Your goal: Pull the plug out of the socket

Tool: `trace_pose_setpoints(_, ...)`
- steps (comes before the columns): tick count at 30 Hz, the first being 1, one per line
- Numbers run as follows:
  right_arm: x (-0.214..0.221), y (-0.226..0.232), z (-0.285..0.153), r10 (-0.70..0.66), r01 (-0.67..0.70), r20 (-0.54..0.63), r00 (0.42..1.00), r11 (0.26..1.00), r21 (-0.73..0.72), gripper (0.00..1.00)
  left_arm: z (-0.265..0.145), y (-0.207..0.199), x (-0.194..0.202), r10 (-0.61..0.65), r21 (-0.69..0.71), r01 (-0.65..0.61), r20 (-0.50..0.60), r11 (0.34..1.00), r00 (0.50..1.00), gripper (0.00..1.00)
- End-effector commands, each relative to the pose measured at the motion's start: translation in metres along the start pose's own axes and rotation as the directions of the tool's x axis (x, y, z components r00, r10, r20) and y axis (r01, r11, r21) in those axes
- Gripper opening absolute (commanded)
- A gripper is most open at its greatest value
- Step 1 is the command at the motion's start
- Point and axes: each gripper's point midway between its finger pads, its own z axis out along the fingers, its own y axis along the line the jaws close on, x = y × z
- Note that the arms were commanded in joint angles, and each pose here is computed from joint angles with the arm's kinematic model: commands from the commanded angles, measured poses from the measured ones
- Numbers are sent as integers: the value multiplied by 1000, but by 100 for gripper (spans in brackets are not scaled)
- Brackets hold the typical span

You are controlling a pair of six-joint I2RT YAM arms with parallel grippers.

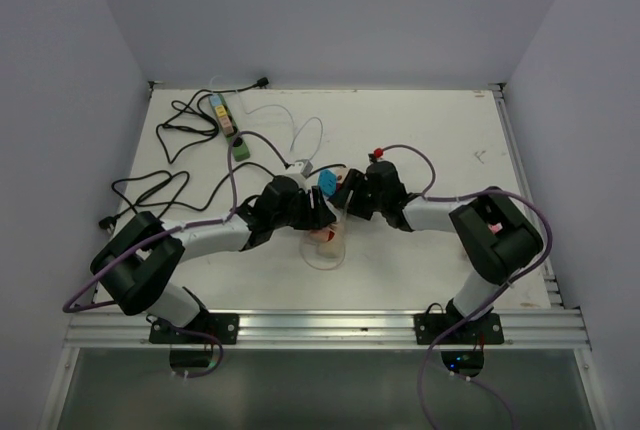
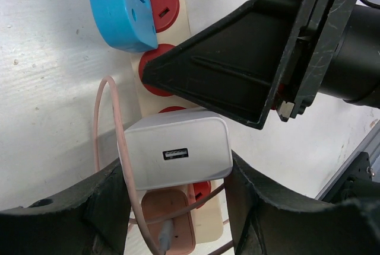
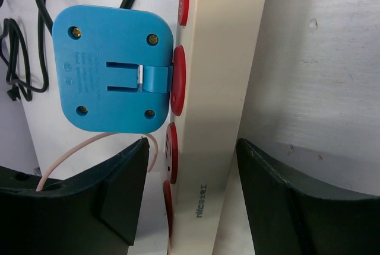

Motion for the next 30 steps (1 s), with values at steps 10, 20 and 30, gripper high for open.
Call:
trace_pose_setpoints(10, 7, 10, 16, -7, 3, -54, 999, 997, -72, 49, -4, -27, -1, 7, 157, -11, 28, 988, 1000, 45)
trace_pose_setpoints(20, -19, 34, -11, -153, 158, 48, 987, 982, -107, 0, -27, -22, -7, 23, 120, -31, 66, 992, 998, 94)
trace_pose_setpoints(30, -54, 85, -78, -334, 369, 199, 921, 913, -176, 0, -73, -22, -42, 103, 48, -113, 176, 992, 979, 100)
